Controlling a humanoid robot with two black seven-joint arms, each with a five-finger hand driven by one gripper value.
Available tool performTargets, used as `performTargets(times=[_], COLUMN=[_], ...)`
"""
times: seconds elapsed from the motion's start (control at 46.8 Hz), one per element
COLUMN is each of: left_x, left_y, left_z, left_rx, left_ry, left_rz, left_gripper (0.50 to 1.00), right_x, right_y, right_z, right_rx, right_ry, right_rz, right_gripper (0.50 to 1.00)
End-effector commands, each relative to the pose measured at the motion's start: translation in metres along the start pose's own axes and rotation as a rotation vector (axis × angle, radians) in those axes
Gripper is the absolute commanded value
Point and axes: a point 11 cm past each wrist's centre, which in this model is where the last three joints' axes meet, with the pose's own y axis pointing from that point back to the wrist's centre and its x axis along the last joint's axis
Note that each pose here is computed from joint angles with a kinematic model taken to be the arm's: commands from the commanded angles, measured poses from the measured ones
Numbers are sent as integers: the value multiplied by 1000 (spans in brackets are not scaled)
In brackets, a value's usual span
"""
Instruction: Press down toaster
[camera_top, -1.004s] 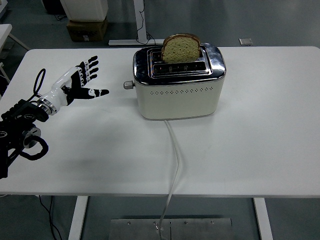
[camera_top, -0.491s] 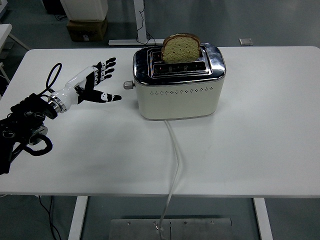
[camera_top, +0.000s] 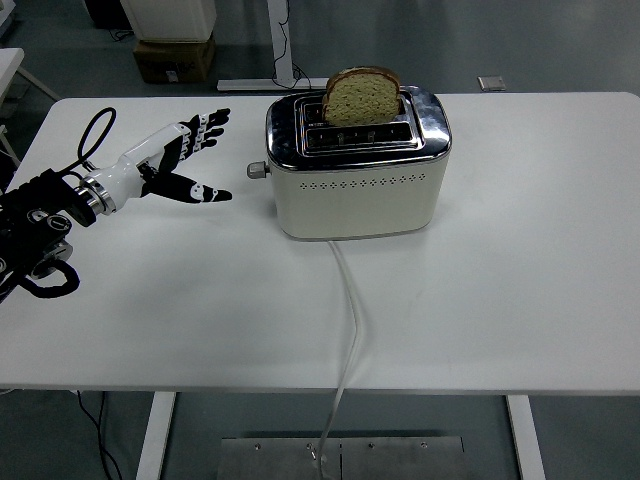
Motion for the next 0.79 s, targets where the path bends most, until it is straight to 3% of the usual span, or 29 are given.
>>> performTargets(times=[0.0, 0.321, 0.556, 0.769], left_x=[11, 16, 24, 23], left_y=[9, 26, 51, 54], left_z=[1, -2, 7, 7], left_rx=[7, 47, 34, 37], left_ry=[-19, -172, -313, -330], left_rz=[12, -66, -132, -160], left_gripper=[1000, 1000, 1000, 1000], right_x=[0, 0, 0, 0], right_y=[0, 0, 0, 0], right_z=[0, 0, 0, 0], right_rx=[0, 0, 0, 0], right_ry=[0, 0, 2, 2], right_rz=[0, 0, 0, 0], right_gripper=[1000, 998, 1000, 1000])
